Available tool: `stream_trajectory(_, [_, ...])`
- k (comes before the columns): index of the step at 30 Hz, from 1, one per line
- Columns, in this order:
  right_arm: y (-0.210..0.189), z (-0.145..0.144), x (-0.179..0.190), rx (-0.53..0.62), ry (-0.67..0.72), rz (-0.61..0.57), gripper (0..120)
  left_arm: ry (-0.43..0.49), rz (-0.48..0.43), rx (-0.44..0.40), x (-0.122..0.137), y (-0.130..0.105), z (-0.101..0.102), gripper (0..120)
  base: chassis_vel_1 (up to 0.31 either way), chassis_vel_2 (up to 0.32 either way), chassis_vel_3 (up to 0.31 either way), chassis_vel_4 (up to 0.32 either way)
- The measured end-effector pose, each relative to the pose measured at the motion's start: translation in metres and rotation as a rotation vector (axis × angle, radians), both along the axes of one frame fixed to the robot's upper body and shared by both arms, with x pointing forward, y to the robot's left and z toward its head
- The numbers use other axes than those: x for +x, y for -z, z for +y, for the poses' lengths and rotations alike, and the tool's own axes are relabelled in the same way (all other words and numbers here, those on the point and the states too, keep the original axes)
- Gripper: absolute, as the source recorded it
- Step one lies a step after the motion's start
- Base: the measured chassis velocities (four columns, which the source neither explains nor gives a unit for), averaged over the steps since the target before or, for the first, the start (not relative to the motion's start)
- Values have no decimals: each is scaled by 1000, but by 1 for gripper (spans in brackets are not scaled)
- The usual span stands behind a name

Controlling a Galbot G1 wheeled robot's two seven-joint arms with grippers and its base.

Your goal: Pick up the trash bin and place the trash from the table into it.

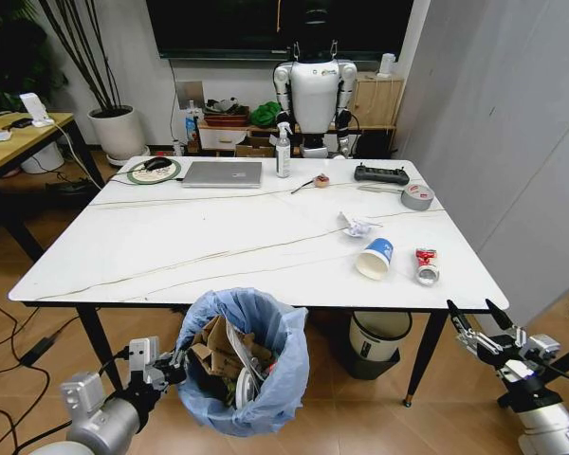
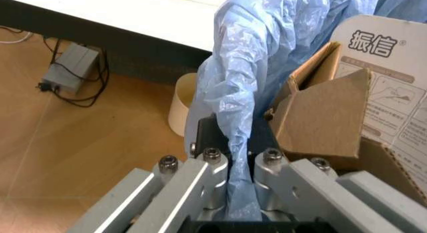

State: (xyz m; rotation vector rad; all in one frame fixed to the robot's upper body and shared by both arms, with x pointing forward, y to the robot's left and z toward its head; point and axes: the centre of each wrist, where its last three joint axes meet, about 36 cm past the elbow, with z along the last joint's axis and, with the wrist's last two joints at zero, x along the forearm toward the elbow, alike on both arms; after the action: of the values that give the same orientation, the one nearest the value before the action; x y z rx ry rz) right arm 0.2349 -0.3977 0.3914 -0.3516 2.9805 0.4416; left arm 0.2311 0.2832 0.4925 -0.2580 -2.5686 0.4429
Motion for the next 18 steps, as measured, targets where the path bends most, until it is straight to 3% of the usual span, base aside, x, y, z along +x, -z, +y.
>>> stream_trajectory(15, [0,-1,22,-21,-33,-6,100,-18,5,0,-1,2,2,0,-33,-31,31,29])
stream_trajectory(18, [-11,3,41,-37,-40,6,100,-29,9,6,-3,3,3,0,0,0,0,0])
